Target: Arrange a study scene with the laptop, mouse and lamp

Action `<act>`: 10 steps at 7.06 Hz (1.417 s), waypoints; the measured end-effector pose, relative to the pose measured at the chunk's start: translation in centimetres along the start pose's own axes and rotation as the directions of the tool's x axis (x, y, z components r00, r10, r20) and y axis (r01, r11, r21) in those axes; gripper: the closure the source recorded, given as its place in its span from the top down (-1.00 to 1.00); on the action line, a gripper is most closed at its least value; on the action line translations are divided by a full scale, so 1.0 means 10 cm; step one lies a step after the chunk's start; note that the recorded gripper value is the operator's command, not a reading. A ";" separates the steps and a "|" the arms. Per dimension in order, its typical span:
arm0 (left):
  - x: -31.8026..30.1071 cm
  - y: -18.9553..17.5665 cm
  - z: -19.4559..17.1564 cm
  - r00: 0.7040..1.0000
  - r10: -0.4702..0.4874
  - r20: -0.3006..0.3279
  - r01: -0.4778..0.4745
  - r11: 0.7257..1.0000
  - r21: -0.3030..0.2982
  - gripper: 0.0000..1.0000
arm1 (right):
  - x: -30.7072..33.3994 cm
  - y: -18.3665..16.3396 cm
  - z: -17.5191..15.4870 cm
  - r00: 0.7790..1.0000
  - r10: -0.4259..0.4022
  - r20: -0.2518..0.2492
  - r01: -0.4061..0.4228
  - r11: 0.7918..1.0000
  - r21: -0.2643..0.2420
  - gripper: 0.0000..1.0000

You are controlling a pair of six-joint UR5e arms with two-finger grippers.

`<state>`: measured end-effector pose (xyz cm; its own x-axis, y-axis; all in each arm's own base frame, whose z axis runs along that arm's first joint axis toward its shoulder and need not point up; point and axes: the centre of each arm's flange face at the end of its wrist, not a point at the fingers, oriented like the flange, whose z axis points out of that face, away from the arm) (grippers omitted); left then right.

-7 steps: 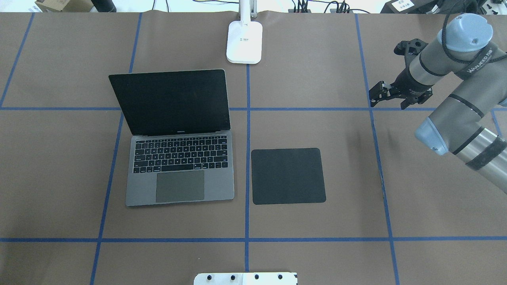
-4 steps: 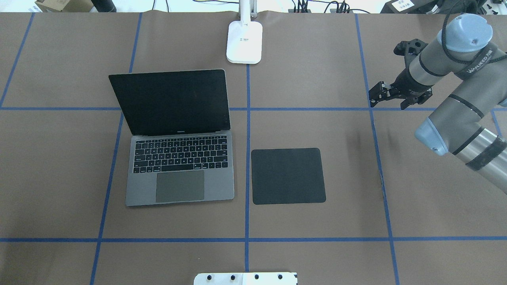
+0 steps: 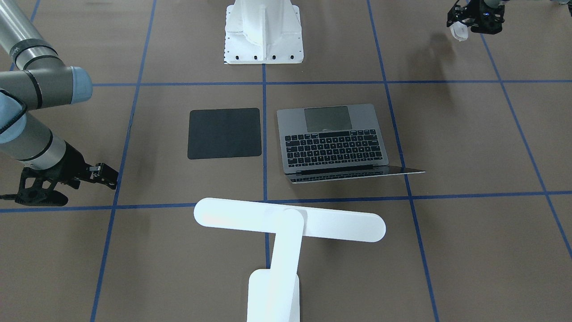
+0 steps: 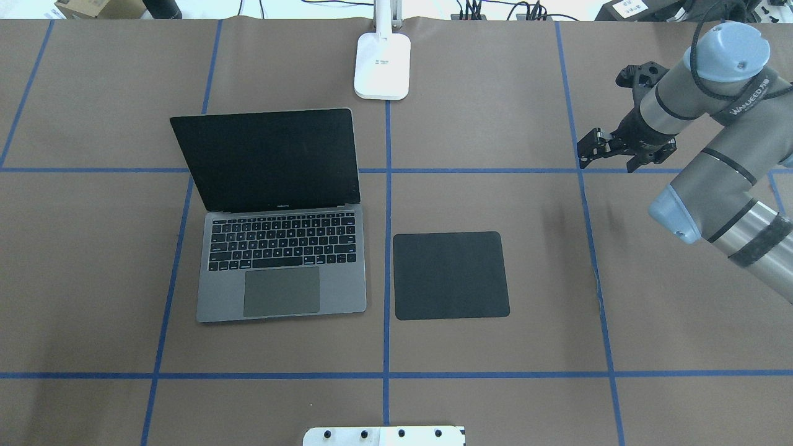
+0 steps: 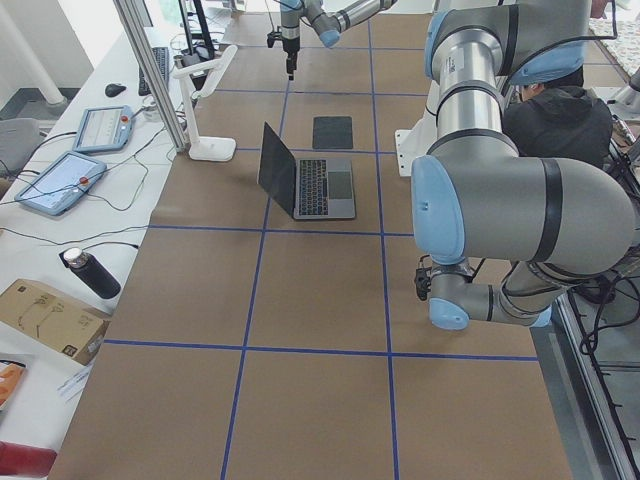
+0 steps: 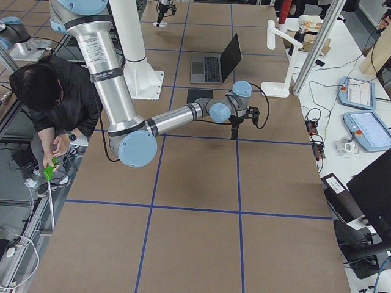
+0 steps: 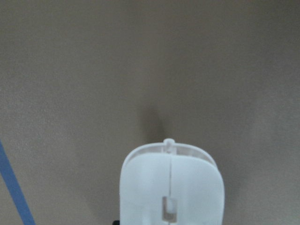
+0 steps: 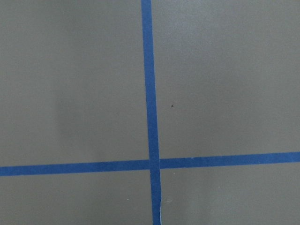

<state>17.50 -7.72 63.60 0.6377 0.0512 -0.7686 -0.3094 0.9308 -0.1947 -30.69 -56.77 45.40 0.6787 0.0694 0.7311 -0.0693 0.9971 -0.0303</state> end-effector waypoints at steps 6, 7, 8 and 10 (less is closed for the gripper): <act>1.77 -0.54 -0.05 0.980 -0.114 -0.161 0.126 0.989 0.071 -0.37 | 0.07 0.00 0.08 1.000 -0.003 -0.009 0.002 1.000 -0.014 0.99; 2.23 -0.79 -0.13 0.974 -0.149 -0.172 0.163 0.984 0.071 -0.37 | 0.10 -0.01 0.11 1.000 -0.001 -0.013 0.001 1.000 -0.018 0.99; 2.64 -1.04 -0.26 0.968 -0.169 -0.188 0.186 0.980 0.076 -0.37 | 0.13 -0.01 0.15 1.000 -0.001 -0.017 0.001 1.000 -0.022 0.99; 3.55 -1.58 -0.72 0.956 -0.190 -0.224 0.215 0.972 0.095 -0.37 | 0.19 0.00 0.18 1.000 -0.001 -0.020 0.001 1.000 -0.029 0.99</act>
<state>39.98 -23.24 35.05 0.5100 -0.2090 -0.8344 -0.0961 0.9501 -0.2967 -30.72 -56.65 48.03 0.6932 0.0687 0.7174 -0.0475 0.9976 -0.0497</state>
